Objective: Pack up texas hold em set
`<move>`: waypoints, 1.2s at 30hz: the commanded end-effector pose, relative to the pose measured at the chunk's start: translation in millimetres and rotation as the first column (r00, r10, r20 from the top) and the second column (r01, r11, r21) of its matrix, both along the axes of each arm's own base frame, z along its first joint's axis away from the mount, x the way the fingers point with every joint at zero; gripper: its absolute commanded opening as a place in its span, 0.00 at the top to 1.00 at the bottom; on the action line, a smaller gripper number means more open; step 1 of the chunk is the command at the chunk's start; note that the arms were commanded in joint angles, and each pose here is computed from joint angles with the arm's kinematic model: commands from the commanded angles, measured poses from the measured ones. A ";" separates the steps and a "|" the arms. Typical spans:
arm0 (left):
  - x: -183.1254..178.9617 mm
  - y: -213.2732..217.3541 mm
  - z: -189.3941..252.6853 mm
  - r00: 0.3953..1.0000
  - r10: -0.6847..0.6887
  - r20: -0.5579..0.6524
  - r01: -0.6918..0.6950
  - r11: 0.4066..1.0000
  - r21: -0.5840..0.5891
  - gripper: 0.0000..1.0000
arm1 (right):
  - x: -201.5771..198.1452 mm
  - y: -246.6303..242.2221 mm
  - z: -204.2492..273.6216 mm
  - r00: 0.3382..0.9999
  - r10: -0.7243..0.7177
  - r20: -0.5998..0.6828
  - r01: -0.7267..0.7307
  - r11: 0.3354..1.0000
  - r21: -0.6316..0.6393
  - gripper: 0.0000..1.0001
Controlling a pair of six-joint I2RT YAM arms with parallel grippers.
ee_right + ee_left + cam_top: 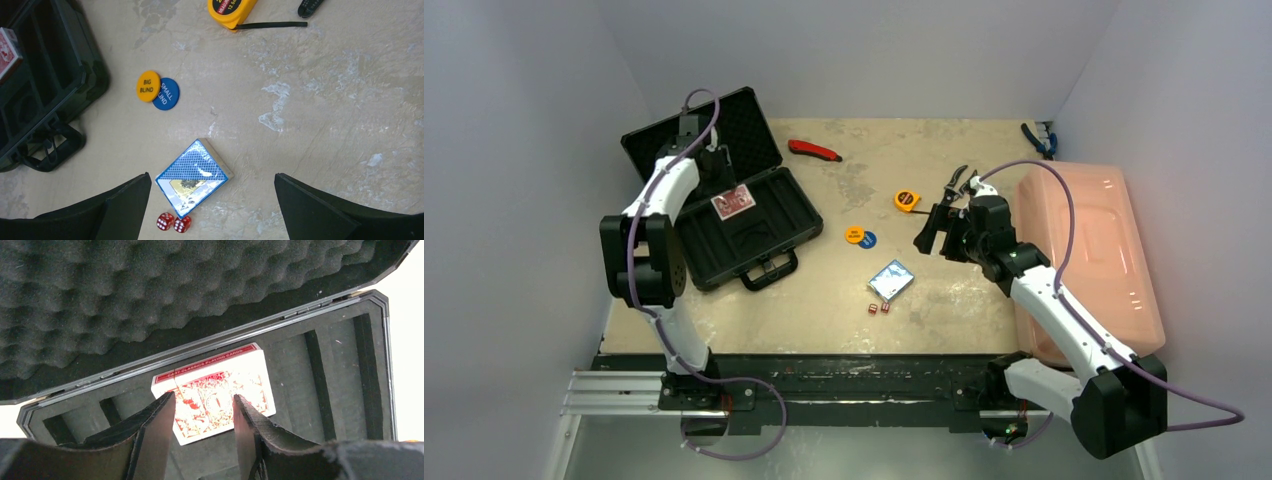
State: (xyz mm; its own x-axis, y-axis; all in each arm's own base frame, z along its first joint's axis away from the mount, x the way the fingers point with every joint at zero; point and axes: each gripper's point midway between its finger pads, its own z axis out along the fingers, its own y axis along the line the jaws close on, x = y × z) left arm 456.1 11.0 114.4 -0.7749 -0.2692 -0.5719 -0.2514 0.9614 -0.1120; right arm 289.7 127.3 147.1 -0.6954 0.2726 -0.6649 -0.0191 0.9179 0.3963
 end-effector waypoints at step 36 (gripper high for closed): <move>13.4 -14.4 -31.4 0.985 -0.121 -0.124 0.122 0.993 0.002 0.60 | 6.2 -1.9 4.2 1.000 -0.005 0.027 0.005 1.000 -0.020 0.01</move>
